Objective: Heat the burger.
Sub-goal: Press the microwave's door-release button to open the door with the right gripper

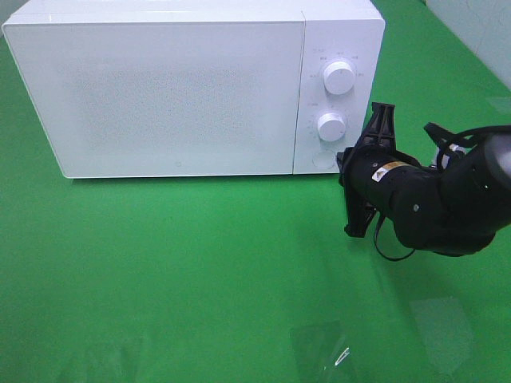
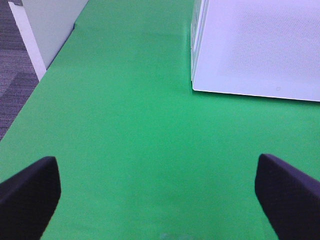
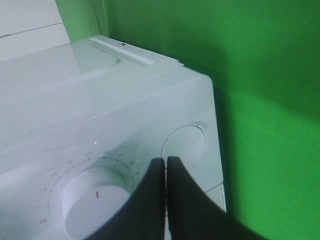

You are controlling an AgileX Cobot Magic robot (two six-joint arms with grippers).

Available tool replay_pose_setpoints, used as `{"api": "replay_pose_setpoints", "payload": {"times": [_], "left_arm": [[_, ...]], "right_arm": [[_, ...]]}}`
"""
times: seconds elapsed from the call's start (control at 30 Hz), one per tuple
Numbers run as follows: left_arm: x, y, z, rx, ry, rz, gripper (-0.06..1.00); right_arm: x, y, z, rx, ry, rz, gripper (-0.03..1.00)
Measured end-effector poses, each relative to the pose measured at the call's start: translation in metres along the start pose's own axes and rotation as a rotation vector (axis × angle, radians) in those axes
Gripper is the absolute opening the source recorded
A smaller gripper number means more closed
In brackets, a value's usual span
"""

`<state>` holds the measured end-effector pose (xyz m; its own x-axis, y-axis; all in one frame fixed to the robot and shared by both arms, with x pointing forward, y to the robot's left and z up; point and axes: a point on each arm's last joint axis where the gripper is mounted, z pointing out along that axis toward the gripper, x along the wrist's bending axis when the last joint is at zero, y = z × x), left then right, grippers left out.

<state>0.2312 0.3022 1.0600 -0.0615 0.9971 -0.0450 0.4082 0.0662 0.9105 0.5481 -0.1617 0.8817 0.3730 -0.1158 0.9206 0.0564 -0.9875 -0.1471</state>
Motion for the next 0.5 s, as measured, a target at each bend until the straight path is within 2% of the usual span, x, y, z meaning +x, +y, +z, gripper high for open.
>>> {"api": "replay_pose_setpoints", "payload": {"times": [0.5], "left_arm": [[0.000, 0.000, 0.000, 0.000, 0.000, 0.000, 0.99]], "right_arm": [[-0.007, -0.003, 0.027, -0.012, -0.028, -0.009, 0.00]]}}
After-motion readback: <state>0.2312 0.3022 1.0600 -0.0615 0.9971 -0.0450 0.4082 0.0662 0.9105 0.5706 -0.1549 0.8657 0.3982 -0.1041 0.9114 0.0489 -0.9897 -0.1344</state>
